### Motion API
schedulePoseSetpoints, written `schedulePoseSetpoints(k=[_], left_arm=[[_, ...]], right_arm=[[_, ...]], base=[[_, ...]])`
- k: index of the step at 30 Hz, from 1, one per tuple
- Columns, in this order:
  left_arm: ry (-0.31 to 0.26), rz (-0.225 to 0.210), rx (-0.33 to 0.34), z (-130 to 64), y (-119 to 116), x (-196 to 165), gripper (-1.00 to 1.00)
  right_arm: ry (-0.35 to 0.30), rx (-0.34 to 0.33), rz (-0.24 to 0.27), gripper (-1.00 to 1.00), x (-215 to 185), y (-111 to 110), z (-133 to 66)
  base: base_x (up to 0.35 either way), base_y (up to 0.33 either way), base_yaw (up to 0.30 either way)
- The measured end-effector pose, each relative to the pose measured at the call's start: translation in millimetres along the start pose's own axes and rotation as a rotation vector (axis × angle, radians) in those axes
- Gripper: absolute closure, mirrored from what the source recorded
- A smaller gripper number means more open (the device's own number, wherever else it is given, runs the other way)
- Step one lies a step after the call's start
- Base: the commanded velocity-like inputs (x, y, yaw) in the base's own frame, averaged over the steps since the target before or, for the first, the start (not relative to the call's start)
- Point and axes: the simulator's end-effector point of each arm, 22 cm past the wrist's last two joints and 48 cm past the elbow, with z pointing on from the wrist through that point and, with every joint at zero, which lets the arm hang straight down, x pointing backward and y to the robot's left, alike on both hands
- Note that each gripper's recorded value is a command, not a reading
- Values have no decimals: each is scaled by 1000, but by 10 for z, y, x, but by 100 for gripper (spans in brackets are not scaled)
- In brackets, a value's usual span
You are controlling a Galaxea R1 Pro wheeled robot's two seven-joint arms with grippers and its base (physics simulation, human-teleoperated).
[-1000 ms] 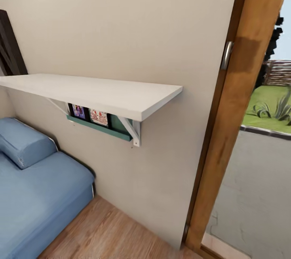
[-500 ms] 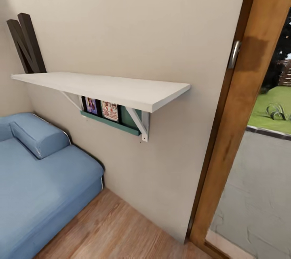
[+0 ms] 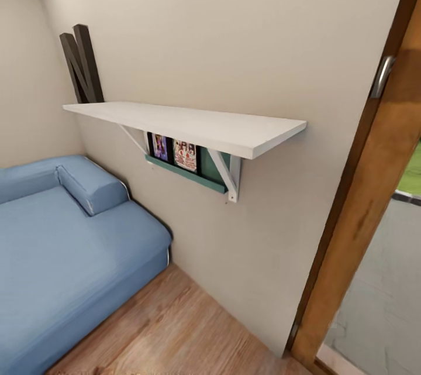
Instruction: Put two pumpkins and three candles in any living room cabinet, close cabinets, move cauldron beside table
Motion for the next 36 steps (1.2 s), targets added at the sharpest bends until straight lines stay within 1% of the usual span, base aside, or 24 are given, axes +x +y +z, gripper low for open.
schedulePoseSetpoints(k=[4, 9, 13, 16, 19, 25, 36], left_arm=[[1, 4, 6, -1, -23, 7, -100], [-6, -9, -10, -1, 35, -11, -100], [-13, -12, -14, -1, 55, -26, -100], [-36, -17, -18, -2, 69, -78, -100], [-55, -31, -23, -4, 85, -121, -100], [-62, -39, -25, -5, 91, -136, -100], [-63, -41, -25, -6, 93, -137, -100]], right_arm=[[-2, 5, -4, -100, 2, -38, 1], [-4, 7, -4, -100, 0, -57, 3], [-5, 6, -6, -100, -3, -54, 3], [-17, 6, -7, -100, -29, -57, 3], [-30, 5, -8, -100, -58, -48, 1], [-37, 7, -9, -100, -73, -51, 1], [-41, 6, -10, -100, -82, -47, 0]], base=[[0, -28, 132], [0, -180, 167], [0, -82, 264], [0, -24, 280], [0, -7, 284], [0, -2, 286], [0, 0, 286]])
